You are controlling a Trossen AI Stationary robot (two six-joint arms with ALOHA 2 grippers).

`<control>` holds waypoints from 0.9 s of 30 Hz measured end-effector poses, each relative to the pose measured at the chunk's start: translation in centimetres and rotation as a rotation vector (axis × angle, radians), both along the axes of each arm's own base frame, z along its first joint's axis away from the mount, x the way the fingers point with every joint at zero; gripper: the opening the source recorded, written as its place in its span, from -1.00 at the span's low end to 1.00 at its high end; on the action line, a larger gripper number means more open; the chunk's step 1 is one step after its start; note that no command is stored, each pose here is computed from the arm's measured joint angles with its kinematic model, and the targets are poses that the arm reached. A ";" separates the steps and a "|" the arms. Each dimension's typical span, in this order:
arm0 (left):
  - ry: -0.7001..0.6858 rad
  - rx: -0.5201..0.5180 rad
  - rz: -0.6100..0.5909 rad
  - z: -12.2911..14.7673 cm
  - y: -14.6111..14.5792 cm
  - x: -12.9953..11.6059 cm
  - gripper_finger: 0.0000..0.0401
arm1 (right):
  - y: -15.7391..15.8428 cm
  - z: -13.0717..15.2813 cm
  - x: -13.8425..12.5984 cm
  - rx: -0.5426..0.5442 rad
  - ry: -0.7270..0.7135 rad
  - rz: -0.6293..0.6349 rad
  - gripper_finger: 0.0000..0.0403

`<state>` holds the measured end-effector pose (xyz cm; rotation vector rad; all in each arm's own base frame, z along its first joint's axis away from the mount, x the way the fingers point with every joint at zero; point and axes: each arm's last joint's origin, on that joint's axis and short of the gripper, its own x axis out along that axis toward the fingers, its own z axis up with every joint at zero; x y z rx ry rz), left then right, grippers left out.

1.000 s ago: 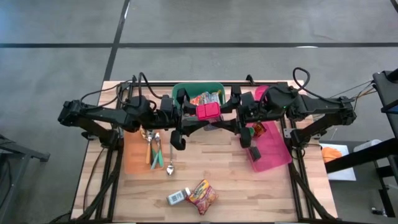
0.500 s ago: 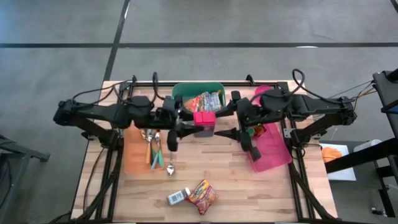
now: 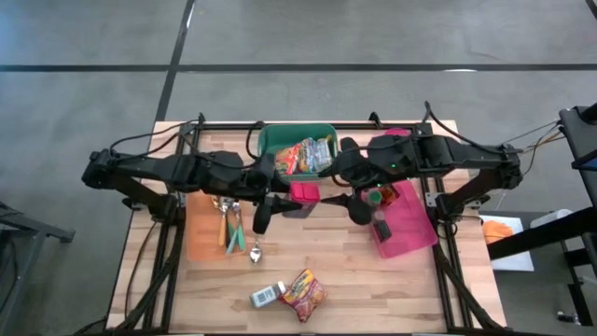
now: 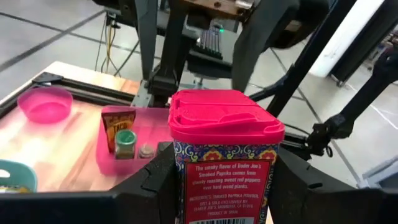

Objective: Pick & Place Food Item
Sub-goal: Put the red spice can into the pink bin

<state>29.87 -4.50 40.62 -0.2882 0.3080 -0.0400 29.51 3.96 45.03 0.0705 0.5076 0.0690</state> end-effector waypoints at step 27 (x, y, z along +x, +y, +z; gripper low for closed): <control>0.044 0.067 -0.026 -1.1 -0.1 0.7 -0.16 | 0.7 0.1 4.4 -0.051 0.197 0.084 0.05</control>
